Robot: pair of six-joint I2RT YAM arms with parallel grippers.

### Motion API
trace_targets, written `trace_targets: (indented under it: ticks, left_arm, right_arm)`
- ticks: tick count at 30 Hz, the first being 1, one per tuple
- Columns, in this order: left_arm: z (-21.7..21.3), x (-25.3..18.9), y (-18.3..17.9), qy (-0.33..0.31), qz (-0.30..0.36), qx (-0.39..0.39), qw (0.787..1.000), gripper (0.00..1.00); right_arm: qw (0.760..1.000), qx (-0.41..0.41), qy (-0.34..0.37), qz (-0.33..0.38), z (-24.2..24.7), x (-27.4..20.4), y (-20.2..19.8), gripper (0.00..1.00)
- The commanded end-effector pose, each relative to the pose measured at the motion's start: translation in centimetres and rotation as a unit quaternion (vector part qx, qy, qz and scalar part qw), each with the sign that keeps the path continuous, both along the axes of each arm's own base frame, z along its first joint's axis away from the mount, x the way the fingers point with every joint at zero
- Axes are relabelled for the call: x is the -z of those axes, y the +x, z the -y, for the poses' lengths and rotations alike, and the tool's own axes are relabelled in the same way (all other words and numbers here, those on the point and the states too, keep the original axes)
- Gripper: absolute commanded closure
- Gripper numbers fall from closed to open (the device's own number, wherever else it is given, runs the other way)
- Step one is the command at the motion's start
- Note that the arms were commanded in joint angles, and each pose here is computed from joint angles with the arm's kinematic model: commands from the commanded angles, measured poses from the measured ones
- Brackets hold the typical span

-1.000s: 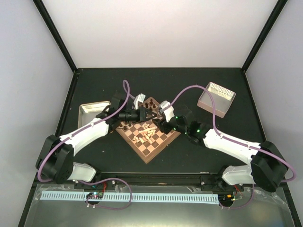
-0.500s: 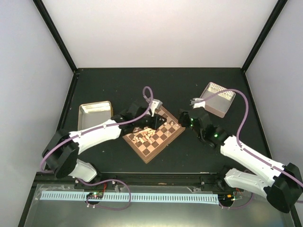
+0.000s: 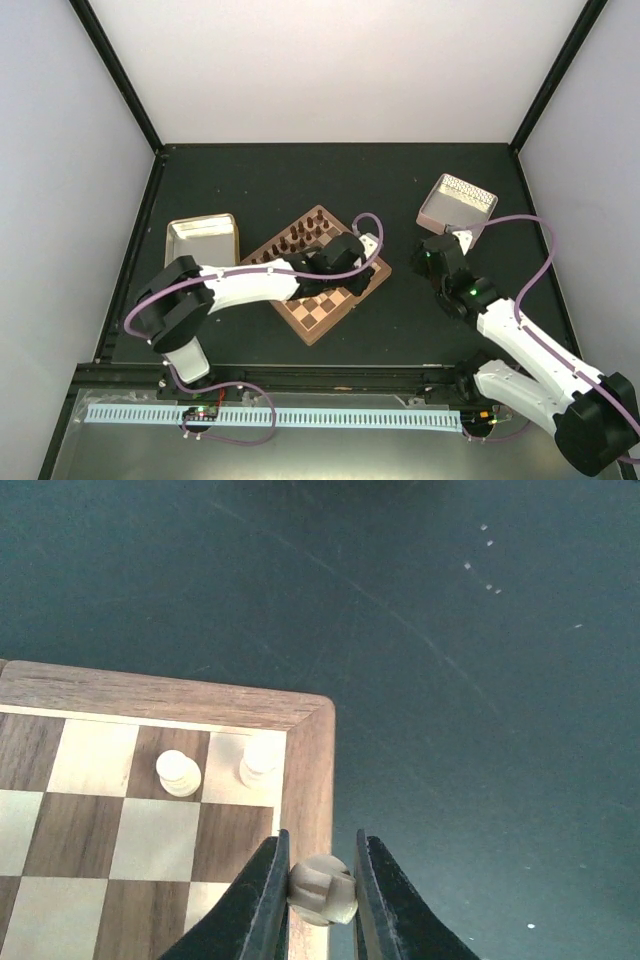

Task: Set up the chess pieces on the board
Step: Place the chess piece on the chessboard.

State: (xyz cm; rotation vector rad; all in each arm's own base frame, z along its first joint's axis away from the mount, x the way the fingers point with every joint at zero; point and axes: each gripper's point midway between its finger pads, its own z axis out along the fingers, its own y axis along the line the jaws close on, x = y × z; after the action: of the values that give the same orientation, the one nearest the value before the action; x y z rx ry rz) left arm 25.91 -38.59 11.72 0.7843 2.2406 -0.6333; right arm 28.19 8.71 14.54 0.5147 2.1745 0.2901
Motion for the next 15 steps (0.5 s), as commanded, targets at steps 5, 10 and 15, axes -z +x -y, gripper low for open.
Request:
trace_targets:
  ticks: [5,10,15]
  left_arm:
    - [0.8,1.5,1.8,0.060,0.040,-0.011,0.997,0.94]
    - [0.5,2.6,2.4,0.077,0.044,-0.025,0.996,0.94]
    - [0.9,3.4,2.4,0.078,0.036,-0.022,0.996,0.93]
  right_arm:
    - [1.000,0.014,0.011,0.002,0.6,0.1,-0.1,0.31]
    - [1.000,0.015,0.011,0.003,0.8,0.2,-0.1,0.30]
    - [1.000,0.013,0.013,-0.001,0.7,0.4,0.0,0.30]
